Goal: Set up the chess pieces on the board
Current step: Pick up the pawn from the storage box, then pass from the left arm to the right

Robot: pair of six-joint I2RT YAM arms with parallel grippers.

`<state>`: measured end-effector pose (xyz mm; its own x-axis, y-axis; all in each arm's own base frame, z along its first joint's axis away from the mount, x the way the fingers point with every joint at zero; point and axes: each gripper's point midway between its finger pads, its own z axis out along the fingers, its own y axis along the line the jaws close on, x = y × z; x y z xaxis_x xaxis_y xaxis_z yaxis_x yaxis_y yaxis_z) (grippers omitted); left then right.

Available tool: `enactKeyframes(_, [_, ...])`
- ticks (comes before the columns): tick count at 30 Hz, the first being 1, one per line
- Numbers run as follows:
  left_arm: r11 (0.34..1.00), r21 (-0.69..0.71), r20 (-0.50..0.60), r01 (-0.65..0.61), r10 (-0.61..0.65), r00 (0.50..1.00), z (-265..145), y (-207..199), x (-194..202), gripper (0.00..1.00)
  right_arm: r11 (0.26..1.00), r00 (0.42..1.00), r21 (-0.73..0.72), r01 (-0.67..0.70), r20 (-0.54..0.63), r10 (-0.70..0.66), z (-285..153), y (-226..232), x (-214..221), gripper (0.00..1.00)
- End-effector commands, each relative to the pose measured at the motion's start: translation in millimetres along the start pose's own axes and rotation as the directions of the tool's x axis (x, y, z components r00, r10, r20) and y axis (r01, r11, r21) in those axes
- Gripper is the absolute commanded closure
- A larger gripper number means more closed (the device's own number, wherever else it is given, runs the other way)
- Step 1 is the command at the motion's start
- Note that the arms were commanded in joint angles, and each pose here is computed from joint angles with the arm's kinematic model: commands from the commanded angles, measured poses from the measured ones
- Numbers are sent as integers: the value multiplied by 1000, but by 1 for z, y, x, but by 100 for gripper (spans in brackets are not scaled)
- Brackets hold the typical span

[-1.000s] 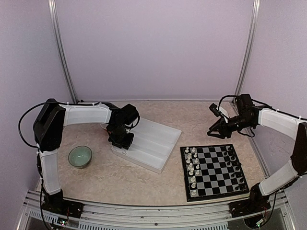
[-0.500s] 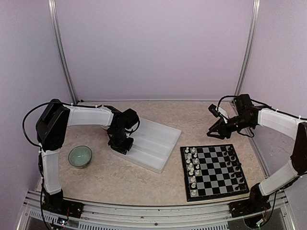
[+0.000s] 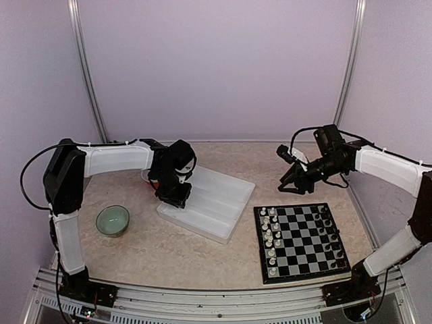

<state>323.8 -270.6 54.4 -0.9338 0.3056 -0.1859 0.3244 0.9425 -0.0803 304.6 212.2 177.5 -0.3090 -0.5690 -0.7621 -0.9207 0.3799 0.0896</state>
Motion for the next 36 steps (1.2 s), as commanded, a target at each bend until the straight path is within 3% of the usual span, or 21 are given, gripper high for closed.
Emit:
enactKeyframes(1, [996,92,75,-12,5,997,-26,-14,-12,95,998,998,-38,47,-43,-49,13,14,-6,60])
enactKeyframes(9, [961,273,181,50,-103,978,-52,-36,-40,94,983,984,-17,180,15,-180,41,19,-68,63])
enactKeyframes(16, [877,474,188,75,-185,965,-79,-66,-56,94,909,911,63,412,-8,-412,90,50,-121,67])
enactKeyframes(28, [723,687,122,73,-213,969,-119,-98,-61,92,754,763,119,646,-89,-640,135,99,-137,72])
enactKeyframes(36, [654,751,86,85,-224,971,-131,-107,-59,91,712,736,189,676,-141,-662,140,95,-139,73])
